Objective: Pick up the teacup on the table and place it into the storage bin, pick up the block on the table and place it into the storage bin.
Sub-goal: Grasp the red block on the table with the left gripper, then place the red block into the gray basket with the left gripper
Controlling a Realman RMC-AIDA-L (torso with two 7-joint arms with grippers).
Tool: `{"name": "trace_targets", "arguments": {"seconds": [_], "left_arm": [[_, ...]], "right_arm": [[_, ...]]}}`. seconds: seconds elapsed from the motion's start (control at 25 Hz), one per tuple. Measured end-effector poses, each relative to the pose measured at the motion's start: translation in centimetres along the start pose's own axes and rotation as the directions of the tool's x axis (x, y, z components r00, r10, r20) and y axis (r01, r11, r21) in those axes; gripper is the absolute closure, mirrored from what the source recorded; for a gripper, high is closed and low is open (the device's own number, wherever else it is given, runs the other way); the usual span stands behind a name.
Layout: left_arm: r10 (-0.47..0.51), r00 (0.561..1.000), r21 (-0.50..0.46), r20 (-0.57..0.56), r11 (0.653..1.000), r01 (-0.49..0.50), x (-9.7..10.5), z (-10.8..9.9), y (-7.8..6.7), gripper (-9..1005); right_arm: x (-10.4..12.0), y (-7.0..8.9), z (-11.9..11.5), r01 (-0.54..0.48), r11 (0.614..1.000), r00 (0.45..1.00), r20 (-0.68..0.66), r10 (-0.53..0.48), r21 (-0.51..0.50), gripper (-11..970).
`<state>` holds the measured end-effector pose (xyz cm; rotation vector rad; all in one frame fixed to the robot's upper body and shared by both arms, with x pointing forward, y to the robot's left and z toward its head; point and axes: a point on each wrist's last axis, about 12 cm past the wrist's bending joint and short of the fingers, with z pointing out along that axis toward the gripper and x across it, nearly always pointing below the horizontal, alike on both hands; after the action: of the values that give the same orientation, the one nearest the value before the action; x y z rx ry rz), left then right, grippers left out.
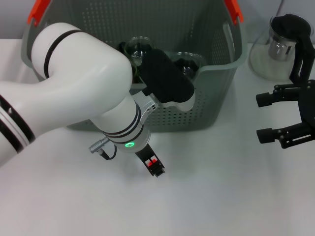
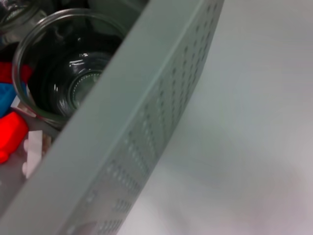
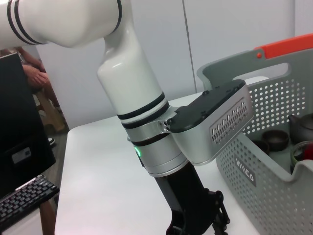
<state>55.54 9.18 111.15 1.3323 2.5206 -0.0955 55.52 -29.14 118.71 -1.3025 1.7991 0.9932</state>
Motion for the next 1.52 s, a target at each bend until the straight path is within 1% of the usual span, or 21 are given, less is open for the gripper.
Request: {"name": "trace_targets", "arguments": {"seconds": [0.32,0.72,1.2,1.36,1.4,1.48,1.52], "left_arm": [[0.001,1.0,-0.003,0.007,1.0,-0.001,-0.1,0.1,0.0,529],[-0.005,1.0,-0.001,-0.009,1.0,0.005,0.2,0.6,0.1,530],[-0.019,1.0,-0.002,0.002,1.0,0.019,0.0,0.4,0.1,559],[-0.014,1.0,0.01,0.0,1.0,0.014,-0.1,-0.7,0.1,725],[-0.012,1.0,0.02,0.001,1.0,0.012,-0.1,-1.3,0.0,766],[-0.012,1.0,0.056,0.001,0.998,0.012,0.1,-2.9,-0.1,799],[-0.019,1.0,0.088,0.012,0.996,0.018,0.4,-3.9,0.0,815]], "right_arm": [[-0.1,-0.1,0.1,0.006,1.0,1.0,-0.002,-0.006,0.001,14],[0.2,-0.2,0.3,0.001,1.0,1.0,0.001,-0.001,-0.004,15],[0.4,-0.2,0.2,-0.004,1.0,1.0,0.002,0.004,0.003,16],[0.4,-0.2,0.1,-0.006,1.0,1.0,0.003,0.006,0.004,15],[0.5,-0.1,0.1,-0.007,1.0,1.0,0.003,0.007,0.004,15],[0.5,-0.1,0.1,-0.007,1.0,1.0,0.003,0.007,0.002,14],[0.5,-0.1,0.0,-0.008,1.0,1.0,0.004,0.008,0.002,14]]}}
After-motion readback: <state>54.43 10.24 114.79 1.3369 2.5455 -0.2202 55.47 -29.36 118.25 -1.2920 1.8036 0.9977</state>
